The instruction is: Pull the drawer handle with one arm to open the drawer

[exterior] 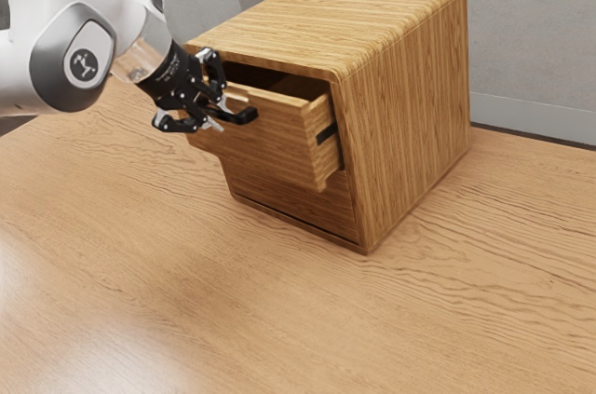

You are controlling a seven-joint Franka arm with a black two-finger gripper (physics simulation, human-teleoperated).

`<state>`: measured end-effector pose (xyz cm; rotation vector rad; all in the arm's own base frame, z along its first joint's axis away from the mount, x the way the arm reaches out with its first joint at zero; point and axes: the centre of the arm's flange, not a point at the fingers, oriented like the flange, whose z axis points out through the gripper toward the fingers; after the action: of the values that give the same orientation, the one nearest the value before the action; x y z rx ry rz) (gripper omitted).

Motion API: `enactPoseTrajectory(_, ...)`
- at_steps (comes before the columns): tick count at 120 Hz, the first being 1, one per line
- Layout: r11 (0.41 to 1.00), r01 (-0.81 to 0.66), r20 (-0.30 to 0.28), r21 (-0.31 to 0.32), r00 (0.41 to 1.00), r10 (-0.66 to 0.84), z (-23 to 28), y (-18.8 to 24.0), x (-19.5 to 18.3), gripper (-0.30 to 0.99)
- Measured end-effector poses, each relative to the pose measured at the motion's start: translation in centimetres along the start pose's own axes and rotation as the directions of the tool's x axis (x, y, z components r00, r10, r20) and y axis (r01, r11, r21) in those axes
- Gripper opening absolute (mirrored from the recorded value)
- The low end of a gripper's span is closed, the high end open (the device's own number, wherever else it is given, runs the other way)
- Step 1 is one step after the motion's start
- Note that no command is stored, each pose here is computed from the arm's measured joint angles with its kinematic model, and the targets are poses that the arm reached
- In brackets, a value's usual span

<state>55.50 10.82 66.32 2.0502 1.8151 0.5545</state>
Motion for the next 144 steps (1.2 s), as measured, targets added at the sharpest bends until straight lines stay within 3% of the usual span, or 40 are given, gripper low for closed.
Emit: enactPoseTrajectory(144, 0.999, 0.043, -0.018, -0.007, 0.999, -0.044, -3.8, -6.3, 0.2, 0.07)
